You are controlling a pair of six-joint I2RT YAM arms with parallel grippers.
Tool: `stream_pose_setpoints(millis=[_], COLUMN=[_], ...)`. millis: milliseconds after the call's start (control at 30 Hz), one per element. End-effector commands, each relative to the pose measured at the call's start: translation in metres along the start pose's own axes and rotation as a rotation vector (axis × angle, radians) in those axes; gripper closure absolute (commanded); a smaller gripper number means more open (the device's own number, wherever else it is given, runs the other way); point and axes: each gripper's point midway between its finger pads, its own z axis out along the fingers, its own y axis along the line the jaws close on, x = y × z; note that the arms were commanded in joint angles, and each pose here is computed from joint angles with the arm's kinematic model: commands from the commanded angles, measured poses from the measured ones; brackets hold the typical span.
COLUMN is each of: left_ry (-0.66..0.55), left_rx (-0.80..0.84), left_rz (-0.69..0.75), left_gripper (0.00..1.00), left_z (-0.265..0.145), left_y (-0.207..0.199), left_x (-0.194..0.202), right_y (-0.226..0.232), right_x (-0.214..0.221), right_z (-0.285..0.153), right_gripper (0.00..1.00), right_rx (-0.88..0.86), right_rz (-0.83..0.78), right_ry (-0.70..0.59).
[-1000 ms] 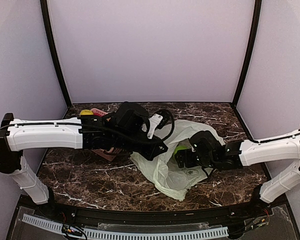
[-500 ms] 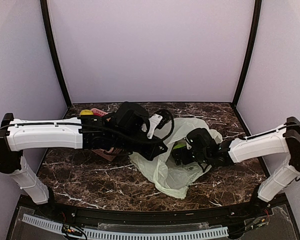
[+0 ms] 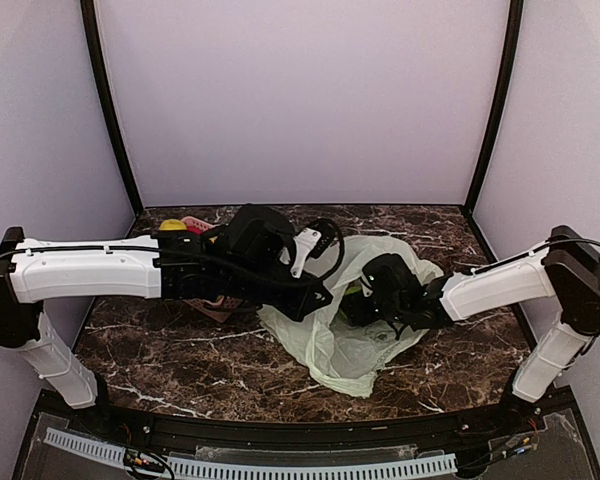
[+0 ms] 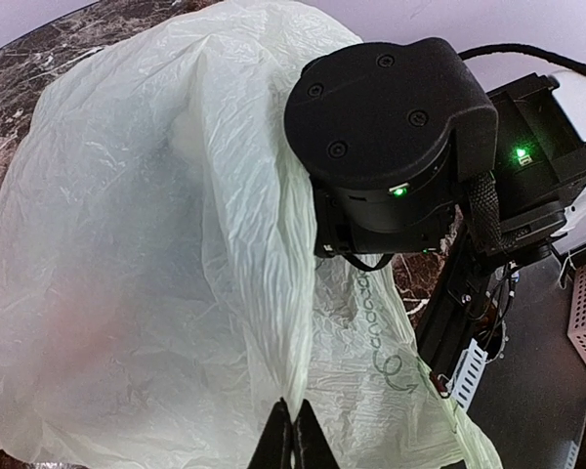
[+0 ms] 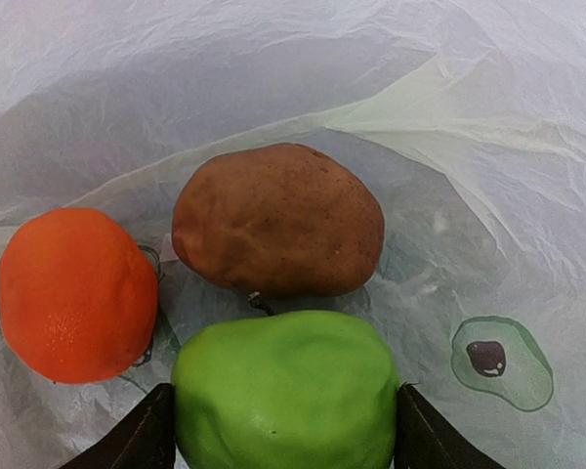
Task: Untie the knot of the plastic bag and take out the fruit
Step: Pick up the fake fruit from the takeout bag.
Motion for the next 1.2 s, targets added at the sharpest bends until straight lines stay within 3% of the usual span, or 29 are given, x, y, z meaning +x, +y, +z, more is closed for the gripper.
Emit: stream_pose_setpoints(millis=[0,467,633,900,1167], left_ry=[-0.013,-0.053,-0.061,-0.057,-0.045], left_rx=[-0.009,-0.066,-0.079,-0.071,-0.078], left_rz=[-0.007,-0.025,-0.032,-0.041,-0.048], left_gripper=[0.99,0.99,0.99,0.99,0.99], left_z=[-0.012,-0.021,-0.02,-0.017,-0.013], left_y=[0.002,0.012,0.014,0.012,0.015], left_x=[-0.001,-0.008,-0.011,-0.011,-0.007], right_y=[0.002,0.008,0.014,0.045,0.062], right_x=[-0.008,-0.009,0.014,0.051,0.03], right_z=[0.003,-0.021,-0.039,-0.079,-0.135], right_gripper=[0.35,0.41,0.44,0.44,0.44], right_rx=[-0.009,-0.078,-0.129,-0.188,-0.252], right_rz=[0.006,0.021,0.005,-0.052,0.006], right_ry=[-0.022,-0.03,0.004,0.072,-0.019])
